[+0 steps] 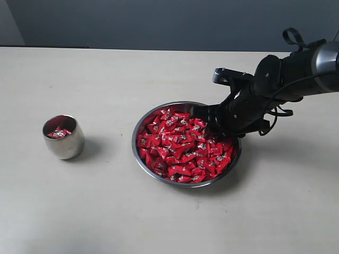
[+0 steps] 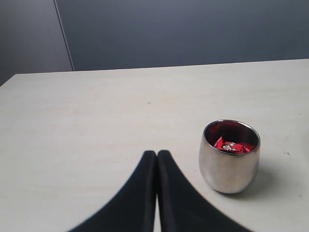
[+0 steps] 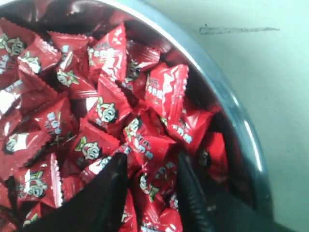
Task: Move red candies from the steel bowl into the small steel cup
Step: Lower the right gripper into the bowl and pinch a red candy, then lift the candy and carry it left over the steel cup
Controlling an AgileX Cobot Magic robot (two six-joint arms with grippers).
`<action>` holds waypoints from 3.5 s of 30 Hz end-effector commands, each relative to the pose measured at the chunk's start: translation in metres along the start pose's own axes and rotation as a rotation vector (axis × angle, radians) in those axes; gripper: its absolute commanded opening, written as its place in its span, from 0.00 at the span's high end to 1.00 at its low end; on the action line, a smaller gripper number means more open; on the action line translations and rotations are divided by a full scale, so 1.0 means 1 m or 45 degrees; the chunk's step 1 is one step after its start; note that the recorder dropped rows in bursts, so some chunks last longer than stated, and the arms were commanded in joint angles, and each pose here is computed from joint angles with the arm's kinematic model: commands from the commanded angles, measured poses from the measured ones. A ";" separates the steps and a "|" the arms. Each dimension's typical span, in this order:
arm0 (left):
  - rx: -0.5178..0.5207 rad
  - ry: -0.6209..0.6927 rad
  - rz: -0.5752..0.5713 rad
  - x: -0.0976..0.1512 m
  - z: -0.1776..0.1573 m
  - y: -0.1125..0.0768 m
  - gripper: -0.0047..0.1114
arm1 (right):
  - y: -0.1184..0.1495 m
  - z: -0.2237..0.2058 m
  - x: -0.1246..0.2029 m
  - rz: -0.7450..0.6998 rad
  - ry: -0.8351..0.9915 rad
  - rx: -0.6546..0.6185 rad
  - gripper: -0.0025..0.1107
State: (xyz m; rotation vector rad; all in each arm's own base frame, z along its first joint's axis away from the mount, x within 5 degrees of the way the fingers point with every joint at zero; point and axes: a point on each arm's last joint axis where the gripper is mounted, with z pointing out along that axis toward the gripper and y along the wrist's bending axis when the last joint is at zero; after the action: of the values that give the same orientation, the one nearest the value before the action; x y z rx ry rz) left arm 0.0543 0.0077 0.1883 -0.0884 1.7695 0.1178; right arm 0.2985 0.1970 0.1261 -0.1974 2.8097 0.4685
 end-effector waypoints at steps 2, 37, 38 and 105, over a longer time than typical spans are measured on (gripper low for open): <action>0.000 -0.003 -0.006 0.001 0.000 0.000 0.96 | 0.000 -0.002 -0.006 -0.002 -0.041 -0.006 0.68; 0.000 -0.003 -0.006 0.001 0.000 0.000 0.96 | 0.000 0.014 -0.011 -0.013 -0.006 0.003 0.86; 0.000 -0.003 -0.006 0.001 0.000 0.000 0.96 | 0.000 0.014 -0.011 -0.016 -0.011 0.003 0.92; 0.000 -0.003 -0.006 0.001 0.000 0.000 0.96 | 0.086 -0.057 -0.052 -0.626 -0.275 -0.255 0.99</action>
State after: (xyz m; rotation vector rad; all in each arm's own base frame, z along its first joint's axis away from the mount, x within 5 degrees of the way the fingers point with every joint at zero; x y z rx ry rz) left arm 0.0543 0.0077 0.1883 -0.0884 1.7695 0.1178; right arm 0.3155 0.2508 0.2151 -0.7471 2.4124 0.5643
